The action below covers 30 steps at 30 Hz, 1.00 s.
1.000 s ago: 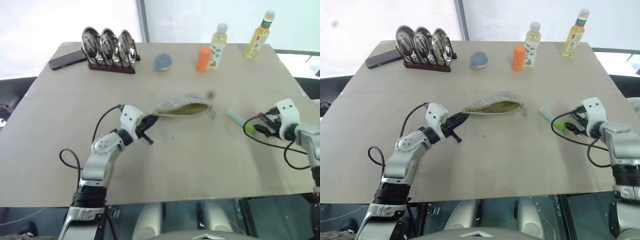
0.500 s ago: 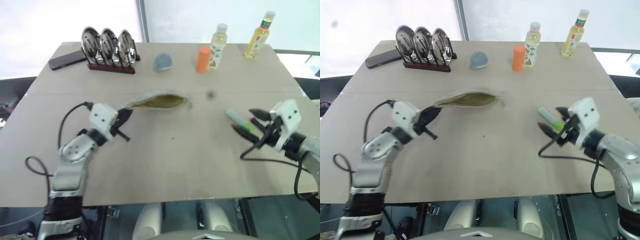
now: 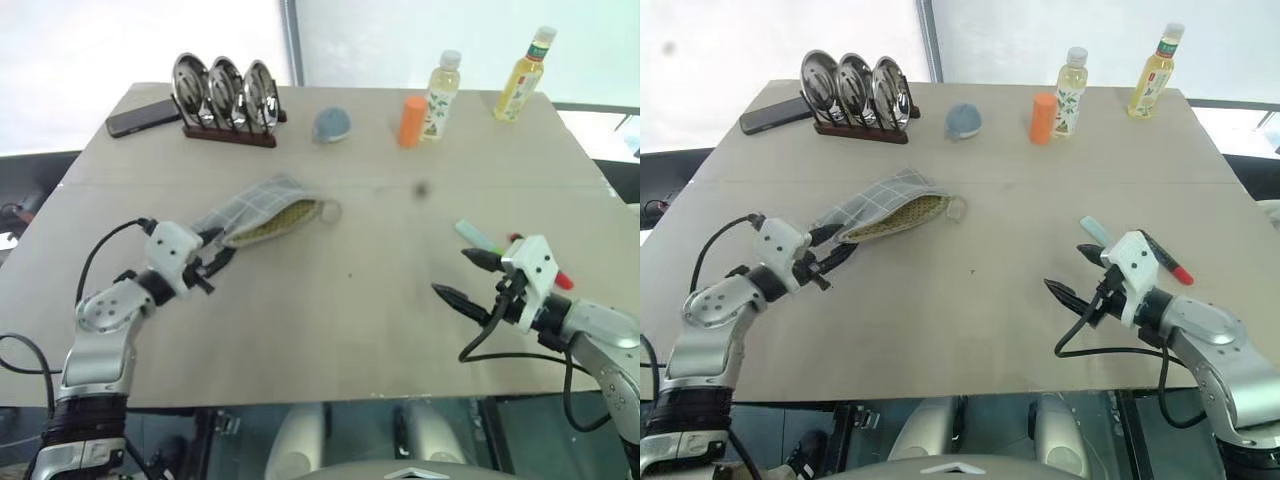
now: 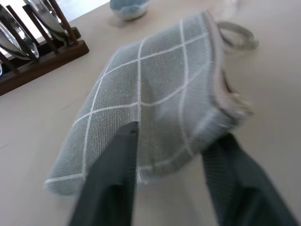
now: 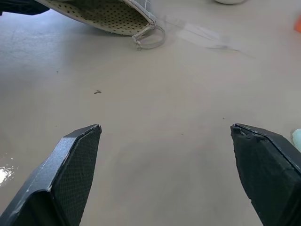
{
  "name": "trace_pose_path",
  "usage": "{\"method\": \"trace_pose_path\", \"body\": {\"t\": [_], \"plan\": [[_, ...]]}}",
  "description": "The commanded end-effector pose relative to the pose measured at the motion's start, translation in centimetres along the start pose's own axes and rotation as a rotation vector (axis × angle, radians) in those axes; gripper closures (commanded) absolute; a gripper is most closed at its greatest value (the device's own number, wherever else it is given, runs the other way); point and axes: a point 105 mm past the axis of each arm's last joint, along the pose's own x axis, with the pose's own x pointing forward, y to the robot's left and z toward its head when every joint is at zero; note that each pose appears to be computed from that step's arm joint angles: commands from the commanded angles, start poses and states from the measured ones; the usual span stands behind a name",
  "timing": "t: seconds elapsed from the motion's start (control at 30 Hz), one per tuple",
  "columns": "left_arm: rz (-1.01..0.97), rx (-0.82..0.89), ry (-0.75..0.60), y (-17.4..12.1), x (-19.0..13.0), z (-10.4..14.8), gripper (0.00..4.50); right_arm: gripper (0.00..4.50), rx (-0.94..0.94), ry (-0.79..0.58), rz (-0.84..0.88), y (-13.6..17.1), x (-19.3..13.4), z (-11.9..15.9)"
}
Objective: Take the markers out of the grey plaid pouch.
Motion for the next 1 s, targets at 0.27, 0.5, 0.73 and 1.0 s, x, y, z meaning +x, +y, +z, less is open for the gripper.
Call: {"method": "trace_pose_path", "body": {"t": [0.27, 0.5, 0.73, 1.0], "plan": [[-0.265, -0.36, -0.089, -3.7, -5.8, 2.5, 1.89, 0.04, 0.049, 0.044, -0.002, 0.5, -4.5, -2.4], [-0.355, -0.298, -0.064, -5.4, -7.4, 2.8, 0.56, 0.0, -0.031, 0.205, -0.13, -0.9, -10.1, -4.8], [-0.335, -0.239, -0.074, -6.1, -5.9, 2.2, 0.03, 0.0, -0.057, 0.254, -0.239, -1.7, -13.1, -5.5], [-0.403, -0.236, -0.105, -7.7, -4.5, 3.0, 0.03, 0.0, -0.041, 0.258, -0.252, -2.0, -13.2, -6.5]]}}
